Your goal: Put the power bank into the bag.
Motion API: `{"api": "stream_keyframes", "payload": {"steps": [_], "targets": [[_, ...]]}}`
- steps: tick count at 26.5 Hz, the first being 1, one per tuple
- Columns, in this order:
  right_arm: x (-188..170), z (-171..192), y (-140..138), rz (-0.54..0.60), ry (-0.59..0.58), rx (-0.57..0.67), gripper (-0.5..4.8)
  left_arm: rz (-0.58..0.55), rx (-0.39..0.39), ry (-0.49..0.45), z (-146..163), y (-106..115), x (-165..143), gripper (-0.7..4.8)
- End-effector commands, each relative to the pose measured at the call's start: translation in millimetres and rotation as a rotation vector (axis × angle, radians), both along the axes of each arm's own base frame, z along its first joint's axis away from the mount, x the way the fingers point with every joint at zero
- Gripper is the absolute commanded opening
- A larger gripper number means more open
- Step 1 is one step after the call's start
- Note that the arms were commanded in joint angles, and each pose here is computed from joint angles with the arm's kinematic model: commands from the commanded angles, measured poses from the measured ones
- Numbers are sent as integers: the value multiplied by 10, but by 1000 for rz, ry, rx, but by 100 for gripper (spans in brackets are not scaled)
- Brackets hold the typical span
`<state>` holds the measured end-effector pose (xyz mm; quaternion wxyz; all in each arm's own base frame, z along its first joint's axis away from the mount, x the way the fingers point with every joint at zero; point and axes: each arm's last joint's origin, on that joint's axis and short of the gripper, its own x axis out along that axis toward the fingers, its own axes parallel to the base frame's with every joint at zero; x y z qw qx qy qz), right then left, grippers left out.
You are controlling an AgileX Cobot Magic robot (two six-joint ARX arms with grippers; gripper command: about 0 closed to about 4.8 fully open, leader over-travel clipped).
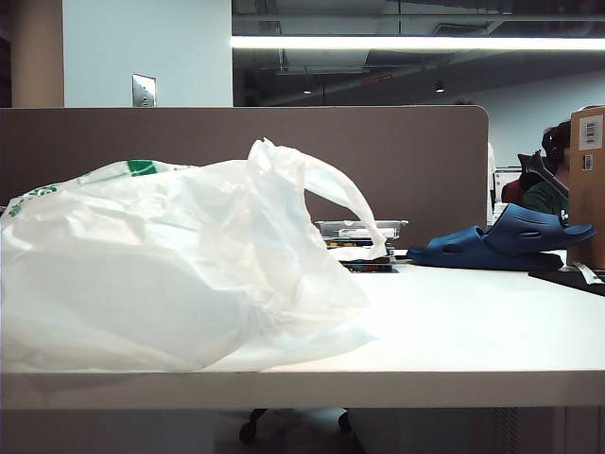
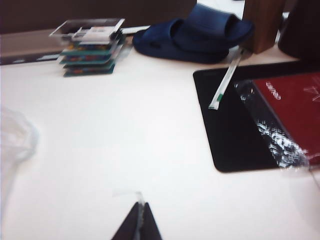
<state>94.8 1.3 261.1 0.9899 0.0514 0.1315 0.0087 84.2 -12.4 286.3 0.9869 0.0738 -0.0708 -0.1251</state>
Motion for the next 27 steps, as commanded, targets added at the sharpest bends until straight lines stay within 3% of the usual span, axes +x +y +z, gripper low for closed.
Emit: {"api": "stream_keyframes", "payload": {"steps": [1,21,27], "targets": [[-36,17,0,1,-112,4,-5,2,-9,-38,-111,9,-75,-7],[-72,-455,9,6,-212,5,-5,8,-15,-85,-463,13,-107,-7],[-33,-695,10,9,-183,0,-5,8,-61,-105,-673,6,-5,-7]]}}
